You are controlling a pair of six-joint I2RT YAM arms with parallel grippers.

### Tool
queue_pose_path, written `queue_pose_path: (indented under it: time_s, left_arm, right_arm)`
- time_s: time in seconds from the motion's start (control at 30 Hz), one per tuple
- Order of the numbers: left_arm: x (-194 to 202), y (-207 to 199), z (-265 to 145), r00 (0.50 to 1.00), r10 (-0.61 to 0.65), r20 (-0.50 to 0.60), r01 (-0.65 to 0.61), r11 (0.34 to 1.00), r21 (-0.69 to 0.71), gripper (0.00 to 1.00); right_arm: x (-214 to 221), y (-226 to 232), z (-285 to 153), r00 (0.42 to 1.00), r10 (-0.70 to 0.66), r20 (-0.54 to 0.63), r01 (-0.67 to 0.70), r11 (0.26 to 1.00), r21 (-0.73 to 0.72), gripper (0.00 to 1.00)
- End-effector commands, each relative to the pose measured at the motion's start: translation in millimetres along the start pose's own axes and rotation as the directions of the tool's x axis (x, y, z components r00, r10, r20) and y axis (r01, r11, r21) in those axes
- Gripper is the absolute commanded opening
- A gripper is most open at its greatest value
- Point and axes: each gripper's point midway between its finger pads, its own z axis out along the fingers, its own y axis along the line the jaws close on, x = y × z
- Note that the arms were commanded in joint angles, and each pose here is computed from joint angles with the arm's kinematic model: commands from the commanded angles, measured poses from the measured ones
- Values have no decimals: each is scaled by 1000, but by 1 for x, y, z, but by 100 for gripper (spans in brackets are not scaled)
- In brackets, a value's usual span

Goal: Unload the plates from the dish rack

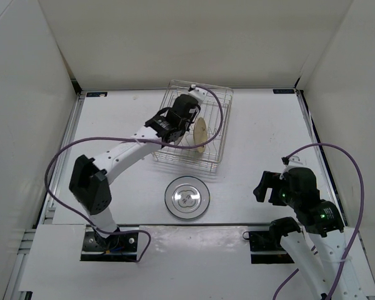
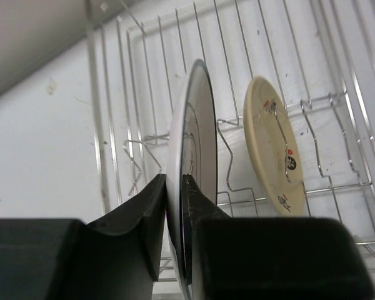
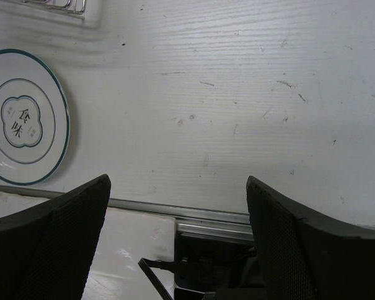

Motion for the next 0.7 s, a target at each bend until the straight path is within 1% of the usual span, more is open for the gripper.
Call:
queue_pose_path:
  time_s: [0.0,0.03,0.1,0.13,0.17,0.2,0.23,0.27,0.3,0.33,0.37,0.4,0.43,0.47,0.5,0.57,0.6,0.63,0.67]
  left_arm:
    - [-86,46,-73,963,-96,252,108,993,-36,27]
    - [-95,52,-94,950,-112,292,123,992,-21,26]
    - [-96,51,-106,940,-144,309,147,989,12,24]
    - [-97,60,-123,930,-163,329,165,986,23,24]
    - [-91,58,-126,933,-166,319,164,986,33,23]
    - [-85,54,-128,931,-201,306,194,980,53,21]
    - [-78,59,-138,932,-212,293,204,977,57,18]
    - [-76,62,-149,921,-249,300,238,969,74,16]
    - [-60,61,-152,921,-276,275,262,961,90,13]
    - [-54,61,-163,911,-312,268,290,950,119,12]
    - [-52,64,-176,891,-359,279,329,932,151,12]
    - [-32,55,-170,903,-357,238,326,932,161,10]
    - [-25,50,-173,898,-382,218,345,919,190,10]
    - [-18,54,-185,884,-408,228,365,907,209,10]
    - [-6,50,-185,892,-406,200,365,906,213,10]
    - [5,53,-191,894,-405,192,366,907,210,10]
    - [10,55,-190,899,-399,181,365,910,197,10]
    - [27,58,-183,915,-374,149,354,924,143,10]
    - [36,59,-178,925,-361,122,348,930,116,11]
  right_arm:
    - [-6,3,2,999,-6,34,7,1000,-20,90]
    - [-6,3,2,999,-8,36,8,1000,-19,90]
    - [-7,3,2,999,-5,36,6,1000,-18,90]
    - [-7,3,2,999,-9,38,10,1000,-21,90]
    - [-7,3,2,999,-8,38,9,1000,-19,90]
    - [-5,8,1,999,-8,34,10,999,-49,90]
    - [-5,8,2,999,-7,32,8,999,-50,90]
    - [-5,9,1,999,-12,32,14,998,-53,90]
    - [-5,9,0,999,-13,37,15,998,-55,90]
    - [-6,9,1,999,-9,39,11,999,-53,90]
    - [-4,9,1,999,-12,33,14,998,-55,90]
    - [-5,9,1,999,-12,36,14,998,-57,90]
    - [-5,9,1,999,-12,38,14,998,-56,90]
    - [-6,10,1,999,-12,40,14,998,-59,90]
    - [-4,10,1,999,-19,35,21,998,-62,90]
    - [-6,11,0,999,-18,45,21,997,-69,90]
    - [-6,11,1,999,-17,41,20,997,-68,90]
    - [-5,12,1,999,-21,39,24,997,-73,90]
    - [-5,12,1,999,-20,39,23,997,-75,90]
